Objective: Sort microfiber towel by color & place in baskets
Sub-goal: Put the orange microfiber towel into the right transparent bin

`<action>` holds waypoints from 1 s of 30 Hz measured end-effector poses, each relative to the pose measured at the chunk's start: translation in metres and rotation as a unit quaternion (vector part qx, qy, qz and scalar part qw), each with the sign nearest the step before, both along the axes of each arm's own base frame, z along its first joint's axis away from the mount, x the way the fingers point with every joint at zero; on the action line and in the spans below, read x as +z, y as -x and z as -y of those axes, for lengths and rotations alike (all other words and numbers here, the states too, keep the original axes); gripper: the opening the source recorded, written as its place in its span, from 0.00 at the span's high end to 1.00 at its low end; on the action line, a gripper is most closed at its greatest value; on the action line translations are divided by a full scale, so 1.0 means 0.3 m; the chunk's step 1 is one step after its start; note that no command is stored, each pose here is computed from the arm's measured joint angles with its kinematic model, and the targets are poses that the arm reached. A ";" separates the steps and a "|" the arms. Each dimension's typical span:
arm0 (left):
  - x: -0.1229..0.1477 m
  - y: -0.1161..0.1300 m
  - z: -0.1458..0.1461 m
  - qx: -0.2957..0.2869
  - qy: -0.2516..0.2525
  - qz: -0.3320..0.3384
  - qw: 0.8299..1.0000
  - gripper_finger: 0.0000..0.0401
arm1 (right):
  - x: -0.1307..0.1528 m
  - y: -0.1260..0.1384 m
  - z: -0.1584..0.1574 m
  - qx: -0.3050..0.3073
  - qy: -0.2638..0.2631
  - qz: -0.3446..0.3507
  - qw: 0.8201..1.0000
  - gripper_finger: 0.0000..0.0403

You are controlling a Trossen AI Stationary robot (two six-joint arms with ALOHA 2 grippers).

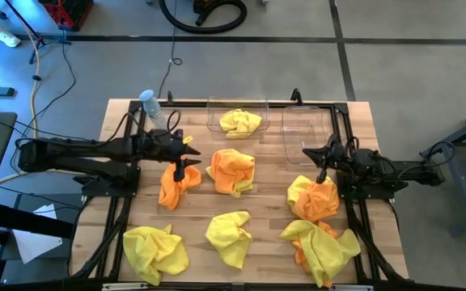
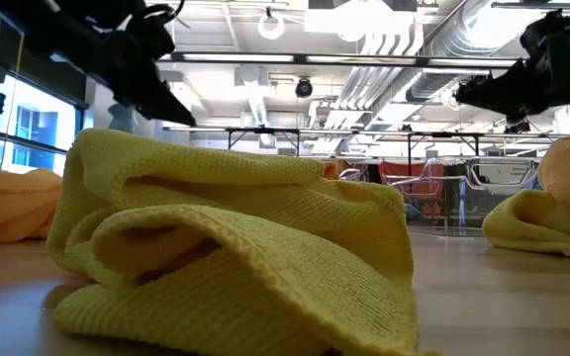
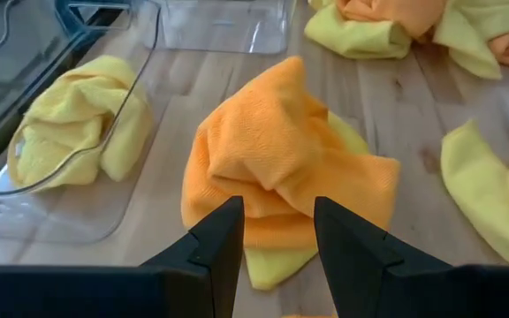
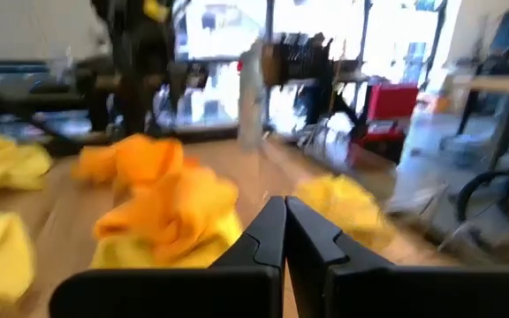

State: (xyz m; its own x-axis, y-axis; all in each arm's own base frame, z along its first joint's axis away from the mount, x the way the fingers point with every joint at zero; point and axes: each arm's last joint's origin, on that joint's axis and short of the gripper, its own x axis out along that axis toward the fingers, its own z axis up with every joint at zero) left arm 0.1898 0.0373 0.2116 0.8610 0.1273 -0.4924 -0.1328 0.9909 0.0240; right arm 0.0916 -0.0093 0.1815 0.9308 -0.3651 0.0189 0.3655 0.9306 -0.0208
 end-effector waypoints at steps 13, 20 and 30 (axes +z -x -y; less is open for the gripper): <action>-0.048 0.009 0.001 -0.010 -0.024 0.028 0.999 0.69 | 0.141 -0.091 -0.008 -0.029 0.032 0.014 0.999 1.00; -0.032 0.002 -0.001 -0.022 -0.056 0.050 0.997 0.69 | 0.308 -0.288 -0.004 -0.044 0.036 -0.103 0.993 1.00; -0.024 0.006 -0.004 -0.021 -0.079 0.054 0.995 0.69 | 0.486 -0.634 0.050 -0.031 -0.007 -0.317 0.948 0.85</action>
State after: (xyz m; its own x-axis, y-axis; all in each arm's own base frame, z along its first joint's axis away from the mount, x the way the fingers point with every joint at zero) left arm 0.1881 0.0384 0.2043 0.9136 0.1589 -0.3742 -0.1020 0.9806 0.1673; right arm 0.2819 -0.0244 0.3272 0.7304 -0.4149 -0.5426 0.3375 0.9099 -0.2413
